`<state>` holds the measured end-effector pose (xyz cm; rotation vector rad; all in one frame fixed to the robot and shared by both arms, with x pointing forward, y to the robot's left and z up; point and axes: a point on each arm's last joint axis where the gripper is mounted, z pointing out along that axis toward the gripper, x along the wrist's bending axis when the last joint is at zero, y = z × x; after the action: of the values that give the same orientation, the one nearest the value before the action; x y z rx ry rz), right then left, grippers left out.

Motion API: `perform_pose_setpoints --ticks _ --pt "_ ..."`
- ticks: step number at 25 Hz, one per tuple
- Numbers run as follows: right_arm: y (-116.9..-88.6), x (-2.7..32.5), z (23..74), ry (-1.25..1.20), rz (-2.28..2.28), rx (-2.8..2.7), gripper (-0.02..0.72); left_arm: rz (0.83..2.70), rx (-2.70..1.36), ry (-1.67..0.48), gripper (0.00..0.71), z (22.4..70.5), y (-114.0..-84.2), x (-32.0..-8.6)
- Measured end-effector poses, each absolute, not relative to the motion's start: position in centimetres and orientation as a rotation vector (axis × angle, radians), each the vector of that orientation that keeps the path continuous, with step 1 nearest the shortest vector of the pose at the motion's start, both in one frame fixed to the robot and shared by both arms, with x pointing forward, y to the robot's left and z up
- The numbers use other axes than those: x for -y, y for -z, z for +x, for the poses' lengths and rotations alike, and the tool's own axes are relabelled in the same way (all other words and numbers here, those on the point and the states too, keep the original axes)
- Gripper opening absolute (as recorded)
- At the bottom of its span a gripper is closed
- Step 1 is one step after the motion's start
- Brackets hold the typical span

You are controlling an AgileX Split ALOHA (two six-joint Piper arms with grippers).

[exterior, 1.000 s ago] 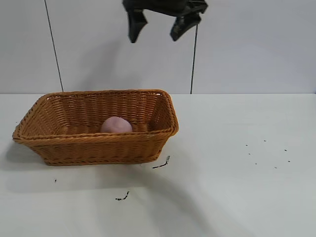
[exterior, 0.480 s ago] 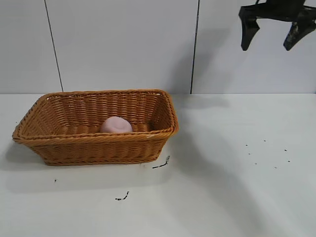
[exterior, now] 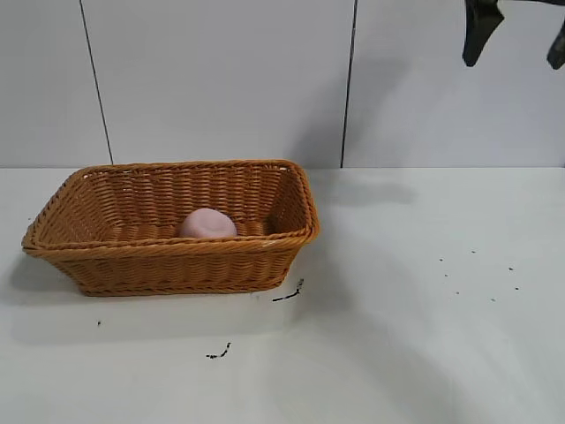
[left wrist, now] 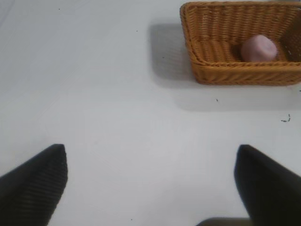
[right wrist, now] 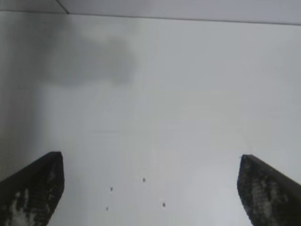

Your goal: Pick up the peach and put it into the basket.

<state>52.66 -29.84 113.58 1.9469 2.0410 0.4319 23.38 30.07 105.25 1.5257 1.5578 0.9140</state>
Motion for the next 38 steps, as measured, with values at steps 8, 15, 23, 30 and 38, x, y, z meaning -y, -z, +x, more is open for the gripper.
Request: perform_pose_setpoints --ticks 8,15,23,30,38 --pt "-110.3 29.8 37.6 -0.538 1.836 -1.977 0.696 1.526 -1.558 -0.914 0.693 23.4 -105.2 -30.1" --pt "-105.3 29.7 29.2 -0.720 1.705 -1.811 0.696 1.526 -1.558 -0.914 0.693 23.4 -105.2 -30.1" --pt "-105.4 29.8 24.4 -0.934 1.560 -1.575 0.696 1.526 -1.558 -0.914 0.693 23.4 -105.2 -30.1" --pt "-105.4 29.8 23.5 -0.970 1.521 -1.531 0.696 1.526 -1.558 -0.914 0.693 23.4 -105.2 -30.1" --pt "-105.4 29.8 23.5 -0.970 1.524 -1.530 0.696 1.526 -1.558 -0.914 0.693 23.4 -105.2 -30.1"
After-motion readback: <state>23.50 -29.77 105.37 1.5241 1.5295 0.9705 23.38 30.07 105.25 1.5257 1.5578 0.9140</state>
